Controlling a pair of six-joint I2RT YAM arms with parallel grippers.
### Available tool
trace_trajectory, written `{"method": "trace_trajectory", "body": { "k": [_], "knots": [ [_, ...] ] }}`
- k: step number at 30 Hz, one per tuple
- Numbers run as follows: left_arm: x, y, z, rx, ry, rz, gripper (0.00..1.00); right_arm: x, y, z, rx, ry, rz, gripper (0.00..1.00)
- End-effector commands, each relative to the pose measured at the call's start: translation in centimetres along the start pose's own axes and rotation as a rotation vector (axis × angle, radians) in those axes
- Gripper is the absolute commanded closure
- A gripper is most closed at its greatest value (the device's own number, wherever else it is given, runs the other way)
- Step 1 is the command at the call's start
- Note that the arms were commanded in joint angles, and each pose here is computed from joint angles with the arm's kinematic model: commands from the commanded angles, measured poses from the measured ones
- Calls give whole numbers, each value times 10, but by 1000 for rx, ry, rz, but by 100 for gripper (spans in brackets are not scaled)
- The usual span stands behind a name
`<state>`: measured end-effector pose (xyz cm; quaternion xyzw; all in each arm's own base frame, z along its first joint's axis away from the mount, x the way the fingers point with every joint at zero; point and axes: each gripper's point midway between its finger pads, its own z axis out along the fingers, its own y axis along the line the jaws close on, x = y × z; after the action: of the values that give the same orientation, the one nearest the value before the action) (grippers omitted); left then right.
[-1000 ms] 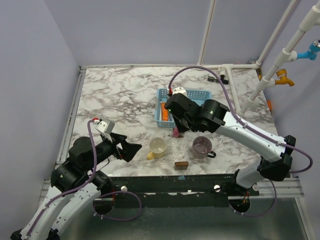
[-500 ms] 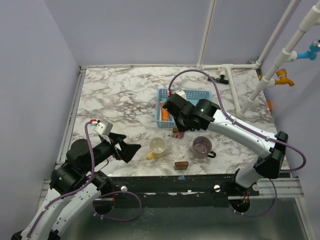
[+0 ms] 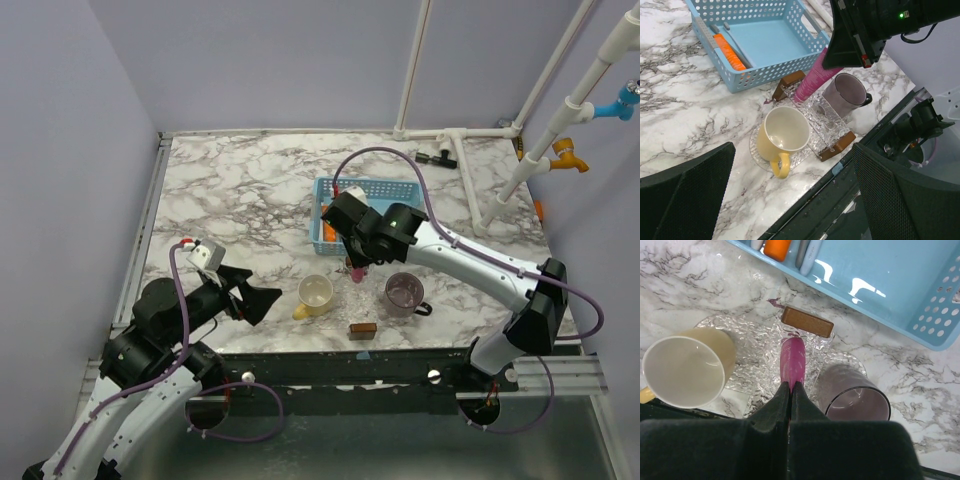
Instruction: Prepare toiletry sets of a toothbrush and toothpaste on the tray
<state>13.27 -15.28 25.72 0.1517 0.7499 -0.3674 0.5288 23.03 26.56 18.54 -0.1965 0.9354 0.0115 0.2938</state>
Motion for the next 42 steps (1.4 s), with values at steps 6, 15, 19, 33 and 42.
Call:
{"method": "trace_trajectory", "body": {
  "k": [6,15,19,33,42],
  "knots": [
    [-2,4,3,-14,-12,19,1,5,3,19,-28,16,19,99],
    [-1,5,6,-20,-1,20,1,15,2,29,-46,40,35,99],
    [-1,6,7,-21,3,18,1,17,0,32,-43,47,39,99],
    [0,6,8,-22,9,18,1,4,-2,24,-36,35,38,72],
    [1,6,9,-24,18,17,1,-30,-2,2,-39,-45,57,59]
  ]
}}
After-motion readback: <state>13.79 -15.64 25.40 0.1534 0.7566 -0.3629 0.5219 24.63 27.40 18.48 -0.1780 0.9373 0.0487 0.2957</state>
